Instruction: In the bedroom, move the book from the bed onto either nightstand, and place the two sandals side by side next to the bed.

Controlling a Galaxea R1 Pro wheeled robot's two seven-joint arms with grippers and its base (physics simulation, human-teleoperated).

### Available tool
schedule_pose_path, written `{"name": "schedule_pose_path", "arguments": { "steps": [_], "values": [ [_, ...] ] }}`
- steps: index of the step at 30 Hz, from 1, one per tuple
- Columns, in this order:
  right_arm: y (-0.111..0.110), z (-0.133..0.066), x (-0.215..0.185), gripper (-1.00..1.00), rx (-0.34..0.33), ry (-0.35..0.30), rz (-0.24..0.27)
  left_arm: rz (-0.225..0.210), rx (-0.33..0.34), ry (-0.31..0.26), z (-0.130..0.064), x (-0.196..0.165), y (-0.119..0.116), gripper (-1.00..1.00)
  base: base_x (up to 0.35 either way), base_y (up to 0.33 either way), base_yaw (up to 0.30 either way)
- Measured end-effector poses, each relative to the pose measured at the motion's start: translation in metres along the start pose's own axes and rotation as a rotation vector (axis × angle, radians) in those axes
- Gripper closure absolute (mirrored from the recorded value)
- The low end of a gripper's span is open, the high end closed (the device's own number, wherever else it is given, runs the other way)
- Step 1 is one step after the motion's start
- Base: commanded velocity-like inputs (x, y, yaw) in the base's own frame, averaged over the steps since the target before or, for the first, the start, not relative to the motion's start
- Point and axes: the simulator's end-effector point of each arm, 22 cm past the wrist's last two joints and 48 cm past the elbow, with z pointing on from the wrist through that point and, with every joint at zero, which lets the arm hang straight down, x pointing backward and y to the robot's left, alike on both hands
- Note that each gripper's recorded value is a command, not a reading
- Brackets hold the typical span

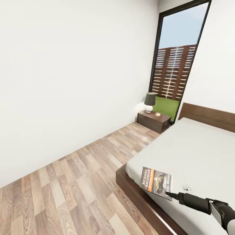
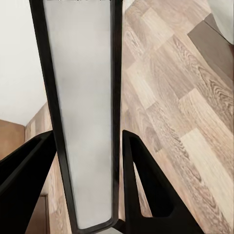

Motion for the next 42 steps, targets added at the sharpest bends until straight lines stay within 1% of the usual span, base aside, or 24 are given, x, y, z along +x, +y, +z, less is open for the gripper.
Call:
{"name": "schedule_pose_path", "arguments": {
  "steps": [5,11,24,42],
  "values": [
    [0.0,0.0,0.0,1.0,0.0,0.0,0.0,0.0,0.0,0.0,0.0,0.0,0.0,-1.0,0.35,0.108,0.235],
    [0.0,-0.001,0.0,1.0,0.001,0.0,0.0,0.0,0.0,-0.001,0.0,0.0,0.0,-1.0,0.35,0.106,0.075],
    [0.0,-0.001,0.0,1.0,0.0,-0.001,0.0,-0.001,0.001,-0.003,0.0,-0.001,0.0,-1.0,0.35,0.143,0.011],
    [0.008,-0.004,-0.01,1.0,-0.007,-0.02,-0.017,-0.007,0.011,-0.026,-0.003,-0.011,-0.004,-1.0,0.335,0.227,0.0]
  ]
}}
